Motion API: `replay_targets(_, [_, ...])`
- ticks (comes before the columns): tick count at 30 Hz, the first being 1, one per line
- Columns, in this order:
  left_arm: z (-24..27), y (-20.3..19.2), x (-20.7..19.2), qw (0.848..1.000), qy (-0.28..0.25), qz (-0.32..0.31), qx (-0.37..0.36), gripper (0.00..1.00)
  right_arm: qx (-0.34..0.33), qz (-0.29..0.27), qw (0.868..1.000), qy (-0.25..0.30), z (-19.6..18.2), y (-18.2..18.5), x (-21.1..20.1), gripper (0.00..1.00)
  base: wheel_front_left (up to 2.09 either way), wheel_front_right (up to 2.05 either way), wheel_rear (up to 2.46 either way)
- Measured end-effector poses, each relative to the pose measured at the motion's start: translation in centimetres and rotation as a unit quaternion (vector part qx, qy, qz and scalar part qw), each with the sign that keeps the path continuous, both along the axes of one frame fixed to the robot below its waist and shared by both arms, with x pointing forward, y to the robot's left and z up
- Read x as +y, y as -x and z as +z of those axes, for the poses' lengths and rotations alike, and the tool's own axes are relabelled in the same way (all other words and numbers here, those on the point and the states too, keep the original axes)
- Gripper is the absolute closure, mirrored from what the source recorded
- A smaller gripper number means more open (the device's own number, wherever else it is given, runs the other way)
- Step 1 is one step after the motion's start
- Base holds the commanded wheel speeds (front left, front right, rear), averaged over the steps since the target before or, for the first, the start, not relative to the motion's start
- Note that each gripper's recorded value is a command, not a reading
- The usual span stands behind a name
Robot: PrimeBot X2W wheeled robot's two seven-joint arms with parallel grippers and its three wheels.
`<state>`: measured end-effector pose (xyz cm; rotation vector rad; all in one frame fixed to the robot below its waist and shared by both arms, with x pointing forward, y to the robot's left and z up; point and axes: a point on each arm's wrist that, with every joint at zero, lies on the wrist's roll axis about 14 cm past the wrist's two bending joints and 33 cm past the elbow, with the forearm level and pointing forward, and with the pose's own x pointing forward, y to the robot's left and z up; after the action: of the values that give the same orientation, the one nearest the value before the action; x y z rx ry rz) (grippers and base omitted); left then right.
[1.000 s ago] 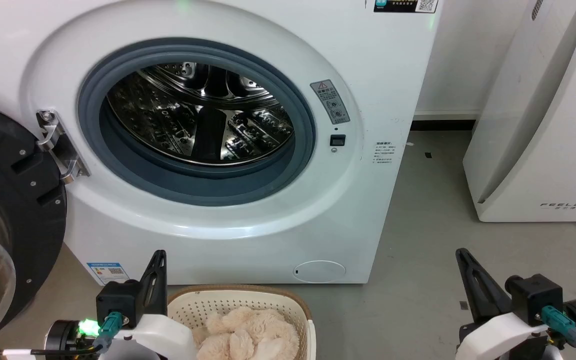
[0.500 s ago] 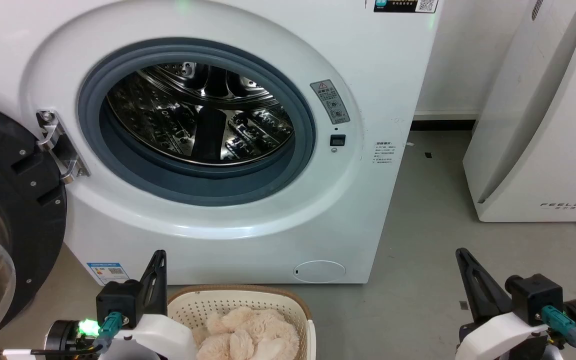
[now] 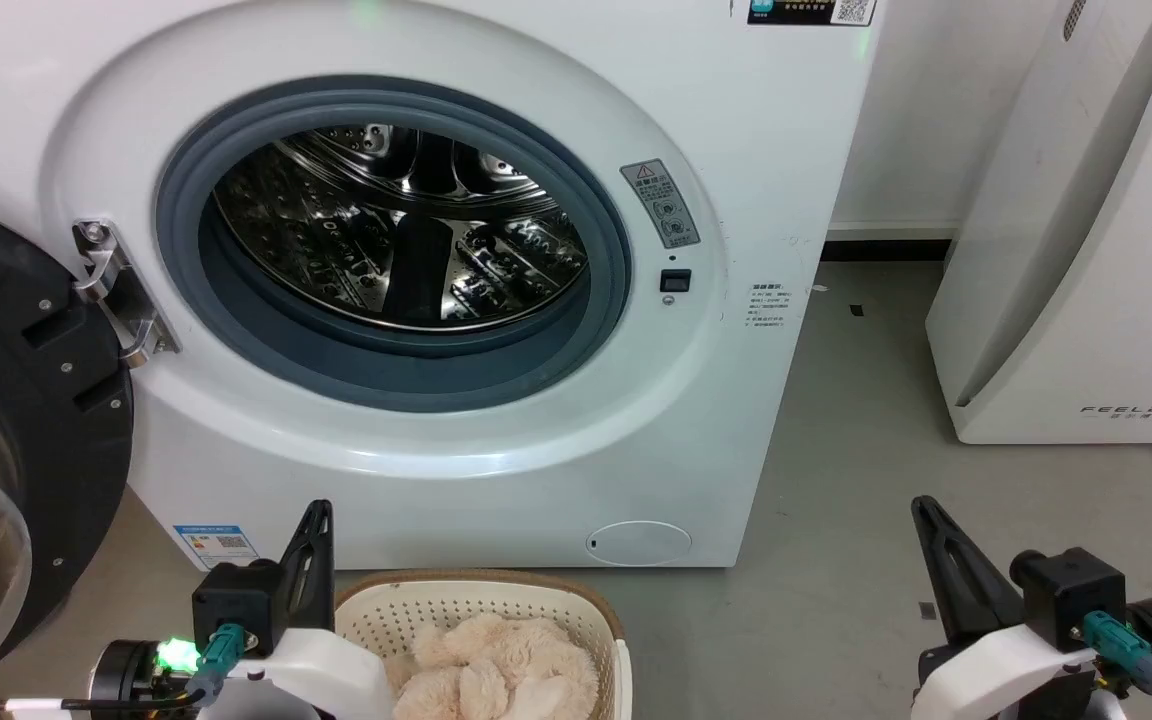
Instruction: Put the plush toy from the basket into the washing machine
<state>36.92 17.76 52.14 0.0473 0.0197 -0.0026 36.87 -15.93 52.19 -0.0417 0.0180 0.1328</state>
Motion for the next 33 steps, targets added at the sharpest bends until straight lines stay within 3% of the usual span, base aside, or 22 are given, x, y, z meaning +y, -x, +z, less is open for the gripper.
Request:
replay_targets(2, [0.0, 0.0, 0.0, 1.0, 0.0, 0.0, 0.0, 1.0, 0.0, 0.0, 1.0, 0.0, 0.0, 0.0, 0.0, 1.0, 0.0, 0.0, 0.0])
replay_targets(3, [0.0, 0.0, 0.0, 1.0, 0.0, 0.0, 0.001, 0.0, 0.001, 0.0, 1.0, 0.0, 0.0, 0.0, 0.0, 0.0, 0.0, 0.0, 0.0])
replay_targets(5, [-0.1, 0.0, 0.0, 1.0, 0.0, 0.0, 0.001, 0.0, 0.001, 0.001, 1.0, 0.0, 0.0, 0.0, 0.0, 0.0, 0.0, 0.0, 0.0])
replay_targets(6, [-0.1, 0.0, 0.0, 1.0, 0.0, 0.0, 0.001, 1.0, 0.001, 0.001, 1.0, 0.0, 0.0, 0.0, 0.1, 1.0, 0.0, 0.0, 0.0])
replay_targets(7, [-0.1, 0.0, 0.0, 1.0, 0.0, 0.0, 0.001, 0.0, 0.001, 0.001, 1.0, 0.0, 0.0, 0.0, 0.1, 0.0, 0.0, 0.0, 0.0])
replay_targets(33, [-3.2, -0.5, -1.2, 0.999, 0.01, -0.017, 0.035, 0.0, 0.01, -0.008, 1.0, -0.013, -1.5, -0.5, -0.5, 0.0, 0.0, 0.0, 0.0])
